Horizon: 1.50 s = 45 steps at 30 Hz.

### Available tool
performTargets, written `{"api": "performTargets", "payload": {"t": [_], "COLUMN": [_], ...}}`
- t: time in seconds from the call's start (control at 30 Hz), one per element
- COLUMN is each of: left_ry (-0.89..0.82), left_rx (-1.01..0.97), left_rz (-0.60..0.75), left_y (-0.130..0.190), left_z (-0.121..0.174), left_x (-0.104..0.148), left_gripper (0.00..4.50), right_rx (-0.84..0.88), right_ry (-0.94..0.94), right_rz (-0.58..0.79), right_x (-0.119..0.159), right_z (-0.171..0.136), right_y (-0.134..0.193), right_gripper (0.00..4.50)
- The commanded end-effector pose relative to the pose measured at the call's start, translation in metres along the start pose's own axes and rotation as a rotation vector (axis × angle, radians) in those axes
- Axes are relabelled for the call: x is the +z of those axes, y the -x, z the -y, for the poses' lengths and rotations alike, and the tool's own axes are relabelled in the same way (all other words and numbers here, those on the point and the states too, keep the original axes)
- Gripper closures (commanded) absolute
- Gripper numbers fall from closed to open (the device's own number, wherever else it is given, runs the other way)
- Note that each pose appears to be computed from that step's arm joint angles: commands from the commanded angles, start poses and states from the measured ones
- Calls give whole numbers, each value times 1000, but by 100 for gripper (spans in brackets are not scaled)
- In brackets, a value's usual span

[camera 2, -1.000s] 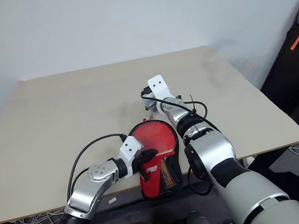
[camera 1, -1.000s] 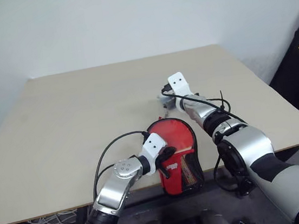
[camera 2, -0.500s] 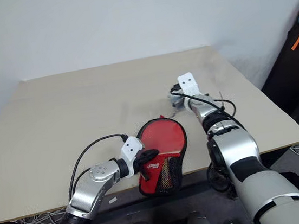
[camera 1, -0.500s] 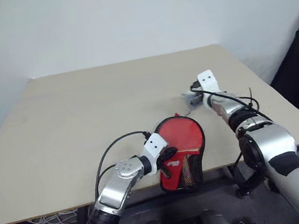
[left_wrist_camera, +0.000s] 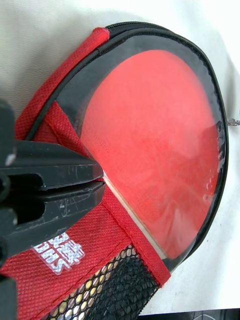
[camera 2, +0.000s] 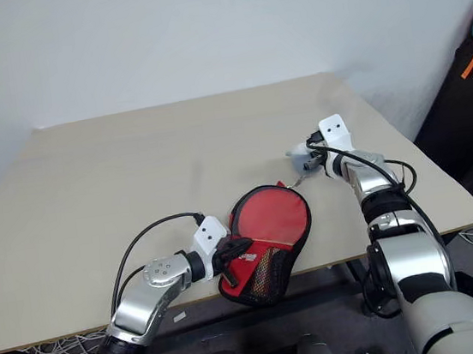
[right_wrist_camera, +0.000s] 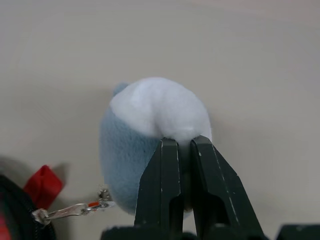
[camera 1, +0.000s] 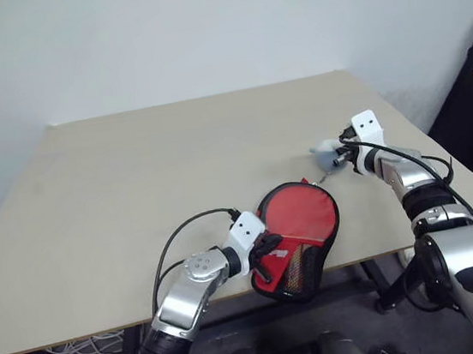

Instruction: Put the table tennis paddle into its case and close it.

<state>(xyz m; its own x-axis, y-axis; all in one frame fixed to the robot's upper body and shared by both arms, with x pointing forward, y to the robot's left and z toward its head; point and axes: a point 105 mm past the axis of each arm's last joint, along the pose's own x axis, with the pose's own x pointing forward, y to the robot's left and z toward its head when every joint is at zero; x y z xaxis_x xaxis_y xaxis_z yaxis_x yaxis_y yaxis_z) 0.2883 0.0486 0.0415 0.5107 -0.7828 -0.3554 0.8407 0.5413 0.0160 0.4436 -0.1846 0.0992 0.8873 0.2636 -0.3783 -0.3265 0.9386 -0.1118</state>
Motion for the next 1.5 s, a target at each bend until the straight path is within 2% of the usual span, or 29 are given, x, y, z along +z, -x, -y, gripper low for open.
{"api": "performTargets", "payload": {"t": [0.03,0.33,0.43,0.7,0.83,1.07,1.33,1.5], "left_ry": [-11,-49,-57,-40,-15,-11,-73,-93], "left_rx": [-24,-74,-82,-186,-204,-272,-256,-240], "left_rz": [21,171,179,76,71,67,25,-18], "left_y": [-2,22,21,-13,-23,-35,-35,-36], "left_z": [-2,-25,-33,-27,-25,-13,-19,-23], "left_x": [10,86,97,63,50,39,32,17], "left_gripper": [450,450,450,450,450,450,450,450], "right_rx": [-23,5,8,0,-13,-51,-25,13], "right_ry": [-27,-88,-97,-108,-87,-55,-42,-21], "right_rz": [78,91,100,87,71,9,-50,-74], "right_x": [22,11,12,9,6,-8,-10,-4], "right_z": [-2,-21,-28,-22,-16,2,9,9], "right_y": [6,15,16,23,29,44,53,54], "right_gripper": [446,446,446,446,446,446,446,297]}}
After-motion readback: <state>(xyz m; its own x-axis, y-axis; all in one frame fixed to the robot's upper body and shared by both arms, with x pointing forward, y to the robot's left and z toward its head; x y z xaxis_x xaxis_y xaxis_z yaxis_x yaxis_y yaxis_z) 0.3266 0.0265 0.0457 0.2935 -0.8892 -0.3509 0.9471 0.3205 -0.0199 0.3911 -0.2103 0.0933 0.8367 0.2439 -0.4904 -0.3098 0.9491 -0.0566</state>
